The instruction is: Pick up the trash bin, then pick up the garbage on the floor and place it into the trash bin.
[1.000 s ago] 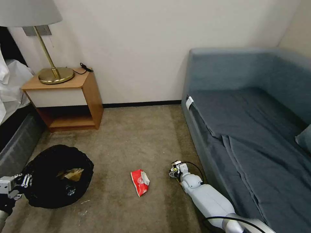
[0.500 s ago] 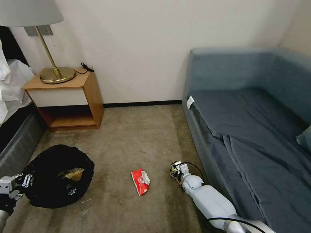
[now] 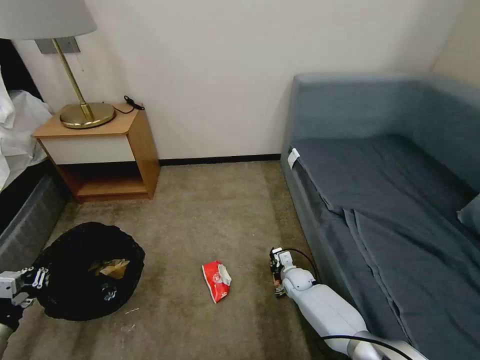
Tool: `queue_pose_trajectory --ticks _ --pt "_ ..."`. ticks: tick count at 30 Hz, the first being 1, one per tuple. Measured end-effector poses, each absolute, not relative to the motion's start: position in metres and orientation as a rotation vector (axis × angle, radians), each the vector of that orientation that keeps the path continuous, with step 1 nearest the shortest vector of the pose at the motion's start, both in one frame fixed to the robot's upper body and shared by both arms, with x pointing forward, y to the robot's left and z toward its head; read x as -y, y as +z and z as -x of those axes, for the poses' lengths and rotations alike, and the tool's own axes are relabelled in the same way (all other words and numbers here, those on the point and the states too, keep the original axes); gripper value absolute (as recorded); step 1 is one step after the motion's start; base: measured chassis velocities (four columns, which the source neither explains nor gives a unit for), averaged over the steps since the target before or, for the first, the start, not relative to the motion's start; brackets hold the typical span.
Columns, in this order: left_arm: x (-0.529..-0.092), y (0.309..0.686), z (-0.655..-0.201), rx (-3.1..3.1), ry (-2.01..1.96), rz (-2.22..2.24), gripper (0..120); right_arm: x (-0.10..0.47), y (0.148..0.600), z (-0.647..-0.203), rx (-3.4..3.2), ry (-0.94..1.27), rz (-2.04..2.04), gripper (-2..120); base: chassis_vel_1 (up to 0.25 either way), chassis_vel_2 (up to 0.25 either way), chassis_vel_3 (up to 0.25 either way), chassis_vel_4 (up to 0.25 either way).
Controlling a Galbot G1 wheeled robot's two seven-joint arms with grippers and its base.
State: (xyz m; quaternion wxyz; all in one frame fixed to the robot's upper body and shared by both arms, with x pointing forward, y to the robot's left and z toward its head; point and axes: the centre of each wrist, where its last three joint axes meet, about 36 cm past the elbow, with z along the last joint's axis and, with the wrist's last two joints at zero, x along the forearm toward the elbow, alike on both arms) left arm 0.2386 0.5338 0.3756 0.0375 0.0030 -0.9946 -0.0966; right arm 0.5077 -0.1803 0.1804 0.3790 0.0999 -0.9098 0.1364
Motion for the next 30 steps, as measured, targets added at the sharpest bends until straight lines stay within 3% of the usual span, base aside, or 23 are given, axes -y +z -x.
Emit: queue_pose_trajectory --ticks 2,15,30 --pt "-0.533 0.375 -0.241 3.056 -0.291 -0.005 6 0.181 0.187 -0.510 2.342 0.350 -0.255 0 0.000 0.000 0.000 0.000" --pt "-0.530 0.365 -0.247 3.054 -0.274 0.006 6 0.183 0.217 -0.518 2.416 0.344 -0.277 0 0.000 0.000 0.000 0.000" --pt "-0.518 0.352 -0.263 3.063 -0.246 0.036 6 0.101 0.320 -0.513 2.613 0.367 -0.550 0 0.000 0.000 0.000 0.000"
